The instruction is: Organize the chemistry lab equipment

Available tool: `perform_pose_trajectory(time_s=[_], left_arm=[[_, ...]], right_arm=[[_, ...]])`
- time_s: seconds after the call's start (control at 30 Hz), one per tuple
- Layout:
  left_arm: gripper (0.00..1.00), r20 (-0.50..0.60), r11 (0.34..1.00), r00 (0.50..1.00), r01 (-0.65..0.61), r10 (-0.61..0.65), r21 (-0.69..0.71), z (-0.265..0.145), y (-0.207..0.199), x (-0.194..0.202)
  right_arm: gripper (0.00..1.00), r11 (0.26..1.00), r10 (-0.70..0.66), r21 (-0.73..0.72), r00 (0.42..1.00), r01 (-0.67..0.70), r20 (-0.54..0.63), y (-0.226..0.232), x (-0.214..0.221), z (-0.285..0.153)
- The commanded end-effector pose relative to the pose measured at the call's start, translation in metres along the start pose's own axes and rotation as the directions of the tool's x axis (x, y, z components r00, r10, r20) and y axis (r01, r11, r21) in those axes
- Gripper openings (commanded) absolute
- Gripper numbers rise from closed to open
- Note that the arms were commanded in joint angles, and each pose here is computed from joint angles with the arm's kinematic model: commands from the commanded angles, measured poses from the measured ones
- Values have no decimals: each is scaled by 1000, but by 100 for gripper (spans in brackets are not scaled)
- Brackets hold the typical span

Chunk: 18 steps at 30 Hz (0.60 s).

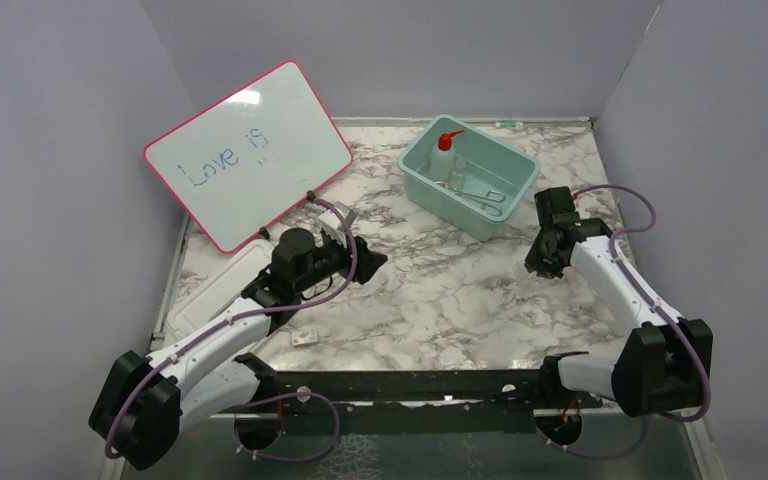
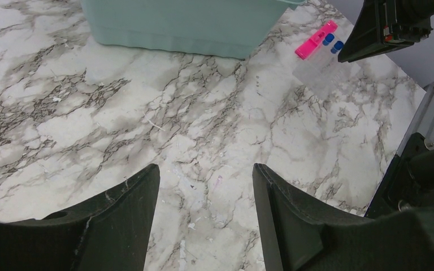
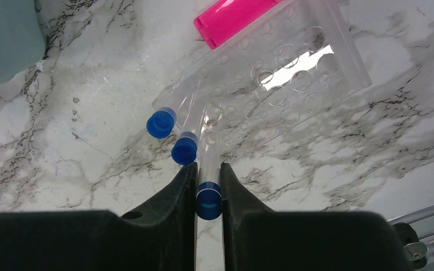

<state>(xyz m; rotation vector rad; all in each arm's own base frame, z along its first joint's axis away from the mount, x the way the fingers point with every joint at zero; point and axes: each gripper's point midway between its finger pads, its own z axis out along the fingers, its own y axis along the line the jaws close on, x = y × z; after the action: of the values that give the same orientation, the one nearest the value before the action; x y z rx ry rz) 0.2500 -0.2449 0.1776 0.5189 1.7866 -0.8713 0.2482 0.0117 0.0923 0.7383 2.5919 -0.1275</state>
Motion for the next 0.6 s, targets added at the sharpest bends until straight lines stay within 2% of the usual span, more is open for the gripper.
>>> perform_pose_trajectory(time_s=[0.0,0.2,0.43,0.57], left_arm=[[64,54,1000,998,-22,21,19,3,-6,-23],[64,51,1000,999,-20,19,19,3,-6,-22],[64,54,1000,998,-21,20,20,4,-7,-25],[64,55,999,998,-21,20,23,5,-8,-26]], right_arm=[[12,1000,1,14,1000,-1,11,-3,-1,8],[15,1000,-9,21,1000,9,7,-4,0,12],[35,1000,-9,-4,1000,9,17,0,-4,7],[38,1000,-11,-8,1000,11,28,1,-8,1]])
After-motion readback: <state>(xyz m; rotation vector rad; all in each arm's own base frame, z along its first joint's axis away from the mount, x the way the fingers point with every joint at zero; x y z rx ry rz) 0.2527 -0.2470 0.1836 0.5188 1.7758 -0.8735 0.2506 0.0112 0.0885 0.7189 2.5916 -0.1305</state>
